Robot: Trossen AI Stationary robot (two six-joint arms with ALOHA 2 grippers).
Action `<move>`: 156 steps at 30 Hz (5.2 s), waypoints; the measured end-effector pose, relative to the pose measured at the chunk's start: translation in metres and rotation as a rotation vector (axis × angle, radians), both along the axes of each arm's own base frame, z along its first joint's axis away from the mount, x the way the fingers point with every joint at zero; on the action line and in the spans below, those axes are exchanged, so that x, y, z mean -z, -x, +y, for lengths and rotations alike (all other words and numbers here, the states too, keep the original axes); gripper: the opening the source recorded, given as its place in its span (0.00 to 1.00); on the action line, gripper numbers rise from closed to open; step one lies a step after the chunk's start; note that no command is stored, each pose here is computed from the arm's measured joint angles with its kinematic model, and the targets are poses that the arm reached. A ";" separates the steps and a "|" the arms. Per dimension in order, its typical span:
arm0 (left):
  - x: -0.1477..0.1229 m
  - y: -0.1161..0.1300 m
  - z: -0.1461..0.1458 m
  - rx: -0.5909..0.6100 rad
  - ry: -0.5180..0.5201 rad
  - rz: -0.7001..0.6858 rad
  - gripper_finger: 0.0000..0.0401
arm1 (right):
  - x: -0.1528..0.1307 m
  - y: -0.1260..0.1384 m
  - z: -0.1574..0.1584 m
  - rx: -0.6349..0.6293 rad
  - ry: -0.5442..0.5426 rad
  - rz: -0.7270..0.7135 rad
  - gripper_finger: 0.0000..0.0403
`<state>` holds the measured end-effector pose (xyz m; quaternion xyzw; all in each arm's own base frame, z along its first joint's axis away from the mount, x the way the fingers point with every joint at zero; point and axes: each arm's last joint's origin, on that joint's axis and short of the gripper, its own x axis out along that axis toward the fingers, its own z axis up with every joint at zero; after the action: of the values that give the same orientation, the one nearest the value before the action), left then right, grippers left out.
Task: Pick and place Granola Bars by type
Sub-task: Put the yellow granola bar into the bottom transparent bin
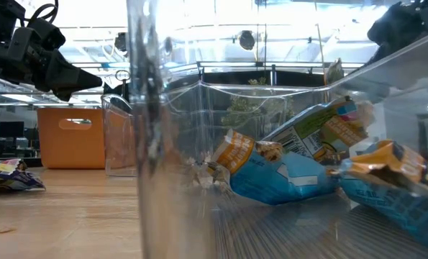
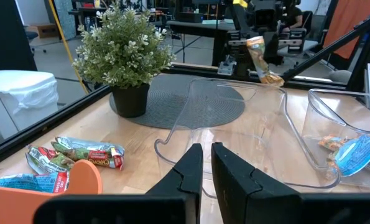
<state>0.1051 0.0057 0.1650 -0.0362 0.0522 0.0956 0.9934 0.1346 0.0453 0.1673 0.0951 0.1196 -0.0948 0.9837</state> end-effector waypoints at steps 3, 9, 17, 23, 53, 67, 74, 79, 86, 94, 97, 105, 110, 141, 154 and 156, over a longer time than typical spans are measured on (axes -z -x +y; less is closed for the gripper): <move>0.000 0.000 0.000 0.000 0.000 0.000 0.09 | -0.001 -0.001 0.001 -0.068 -0.004 -0.021 0.00; 0.000 0.000 0.000 0.000 0.000 0.000 0.09 | -0.006 -0.002 0.004 -0.143 -0.014 -0.064 0.00; 0.000 0.000 0.000 0.000 0.000 0.000 0.09 | -0.018 -0.003 0.012 -0.415 -0.008 -0.178 0.00; 0.000 0.000 0.000 0.000 0.000 0.000 0.09 | -0.023 -0.002 0.015 -0.527 -0.001 -0.236 0.00; 0.000 0.000 0.000 0.000 0.000 0.000 0.09 | -0.035 0.005 0.028 -0.894 -0.072 -0.357 0.00; 0.000 0.000 0.000 0.000 0.000 0.000 0.09 | -0.035 0.005 0.028 -0.893 -0.071 -0.358 0.00; 0.000 0.000 0.000 0.000 0.000 0.000 0.09 | -0.035 0.005 0.028 -0.893 -0.071 -0.355 0.00; 0.000 0.000 0.000 0.000 0.000 0.000 0.09 | -0.034 0.005 0.028 -0.891 -0.071 -0.351 0.00; 0.000 0.000 0.000 0.000 0.000 0.000 0.09 | -0.034 0.005 0.028 -0.891 -0.071 -0.350 0.00; 0.000 0.000 0.000 0.000 0.000 0.000 0.09 | -0.034 0.005 0.028 -0.890 -0.088 -0.345 0.00; 0.000 0.000 0.000 0.000 0.000 0.000 0.09 | -0.035 0.005 0.028 -0.891 -0.077 -0.350 0.00; 0.000 0.000 0.000 0.000 0.000 0.000 0.09 | -0.036 0.004 0.029 -0.891 -0.070 -0.377 0.00; 0.000 0.000 0.000 0.000 0.000 0.000 0.09 | -0.037 -0.001 0.034 -0.903 -0.063 -0.419 0.00; 0.000 0.000 0.000 0.000 0.000 0.000 0.09 | -0.062 -0.140 0.135 -0.880 0.016 -0.187 0.00; 0.001 0.000 0.000 0.000 0.000 0.007 0.09 | -0.043 -0.177 0.146 -0.816 0.014 -0.098 0.00; 0.001 0.000 0.000 0.000 0.000 0.006 0.09 | -0.034 -0.181 0.146 -0.792 0.022 -0.073 0.00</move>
<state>0.1051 0.0057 0.1645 -0.0361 0.0550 0.0955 0.9933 0.3155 0.1912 0.2008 0.0343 0.1110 0.2940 0.9487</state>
